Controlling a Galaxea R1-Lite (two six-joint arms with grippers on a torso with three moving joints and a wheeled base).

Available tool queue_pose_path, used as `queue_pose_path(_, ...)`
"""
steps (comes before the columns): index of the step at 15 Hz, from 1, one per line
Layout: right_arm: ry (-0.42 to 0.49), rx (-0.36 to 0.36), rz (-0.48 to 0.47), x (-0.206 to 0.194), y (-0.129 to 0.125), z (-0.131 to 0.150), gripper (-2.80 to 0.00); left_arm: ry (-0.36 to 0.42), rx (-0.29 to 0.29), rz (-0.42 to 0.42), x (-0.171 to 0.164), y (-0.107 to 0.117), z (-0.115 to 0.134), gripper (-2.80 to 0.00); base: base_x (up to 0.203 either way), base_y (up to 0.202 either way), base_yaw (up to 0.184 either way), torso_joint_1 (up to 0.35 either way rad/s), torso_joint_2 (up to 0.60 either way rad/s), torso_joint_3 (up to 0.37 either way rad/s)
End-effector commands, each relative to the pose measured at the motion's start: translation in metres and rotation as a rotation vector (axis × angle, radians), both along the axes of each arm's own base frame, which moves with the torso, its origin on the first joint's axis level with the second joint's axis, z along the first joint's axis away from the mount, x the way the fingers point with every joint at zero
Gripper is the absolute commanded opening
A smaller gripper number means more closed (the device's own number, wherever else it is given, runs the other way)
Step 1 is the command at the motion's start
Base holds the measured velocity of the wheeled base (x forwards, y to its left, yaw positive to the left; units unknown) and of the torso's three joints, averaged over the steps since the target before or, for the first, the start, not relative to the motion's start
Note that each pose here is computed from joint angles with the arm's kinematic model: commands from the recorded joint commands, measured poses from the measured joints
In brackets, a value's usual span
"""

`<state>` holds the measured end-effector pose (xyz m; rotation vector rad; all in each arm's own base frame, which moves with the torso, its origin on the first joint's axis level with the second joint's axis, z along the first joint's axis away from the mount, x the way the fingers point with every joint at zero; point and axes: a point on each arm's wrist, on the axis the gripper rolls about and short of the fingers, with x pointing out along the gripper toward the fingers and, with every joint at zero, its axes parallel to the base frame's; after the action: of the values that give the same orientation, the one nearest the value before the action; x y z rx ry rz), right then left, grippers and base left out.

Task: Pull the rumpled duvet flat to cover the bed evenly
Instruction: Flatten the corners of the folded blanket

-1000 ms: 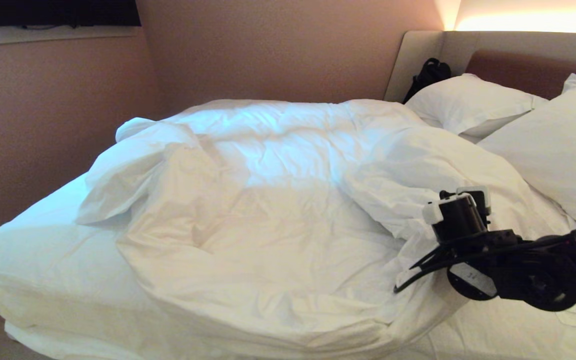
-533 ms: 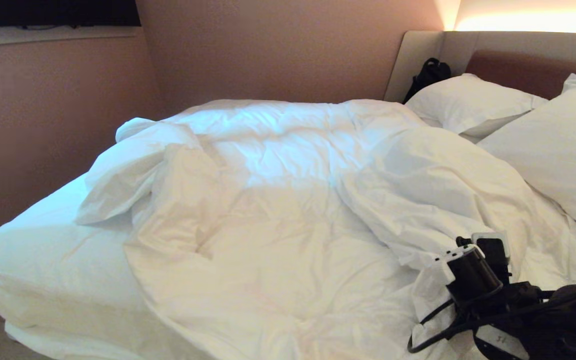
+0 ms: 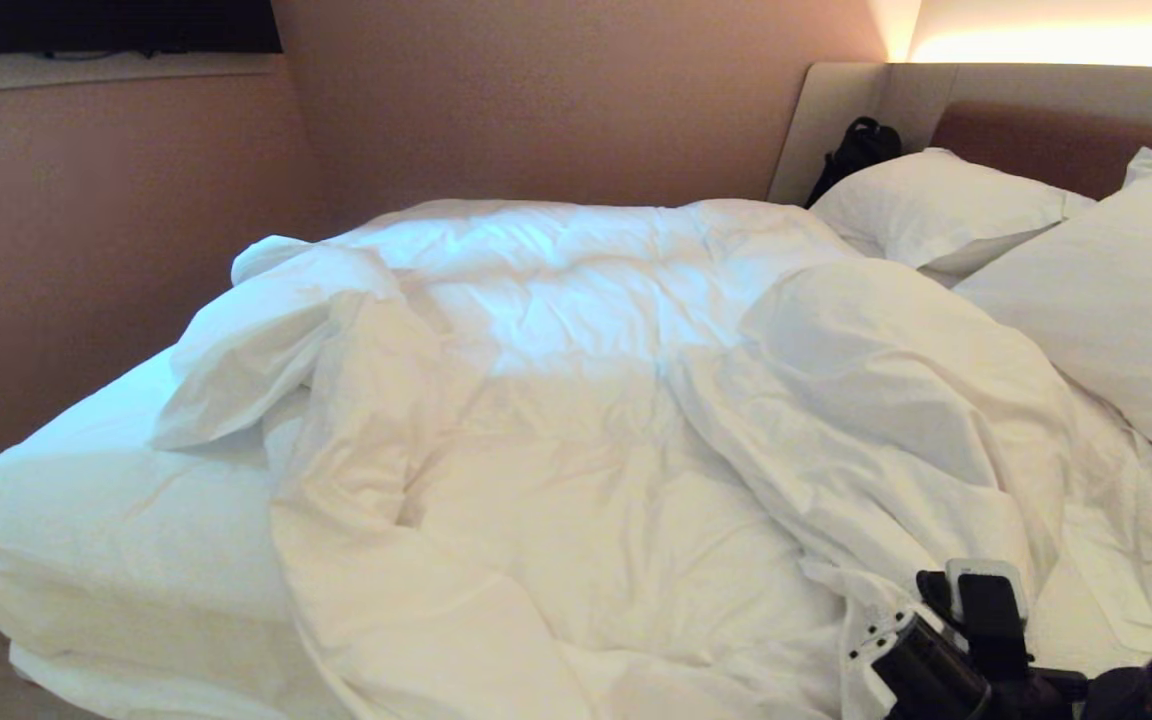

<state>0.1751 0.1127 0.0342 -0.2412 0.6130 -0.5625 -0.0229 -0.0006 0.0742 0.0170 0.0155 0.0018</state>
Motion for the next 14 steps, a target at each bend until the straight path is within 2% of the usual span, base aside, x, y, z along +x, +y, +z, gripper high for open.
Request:
queue_pose_path(1,-0.038,0.055,-0.082,-0.001,0.000,-0.017,-2.80,0.000,0.000,0.001,0.000,0.000,0.000,-2.80,0.000,0.000,0.000,0.000,0.00,0.000)
queue_pose_path(5,-0.085,0.112,-0.006,-0.017,0.008,-0.002,-2.80,0.000,0.000,0.000,0.000,0.000,0.000,-2.80,0.000,0.000,0.000,0.000,0.00,0.000)
queue_pose_path(13,-0.105,0.138,-0.017,-0.019,0.006,0.002,-2.80,0.000,0.000,0.000,0.000,0.000,0.000,-2.80,0.000,0.000,0.000,0.000,0.00,0.000)
queue_pose_path(14,-0.104,0.138,-0.016,-0.019,0.006,0.002,0.00,0.000,0.001,0.000,0.000,0.000,0.000,-2.80,0.000,0.000,0.000,0.000,0.00,0.000)
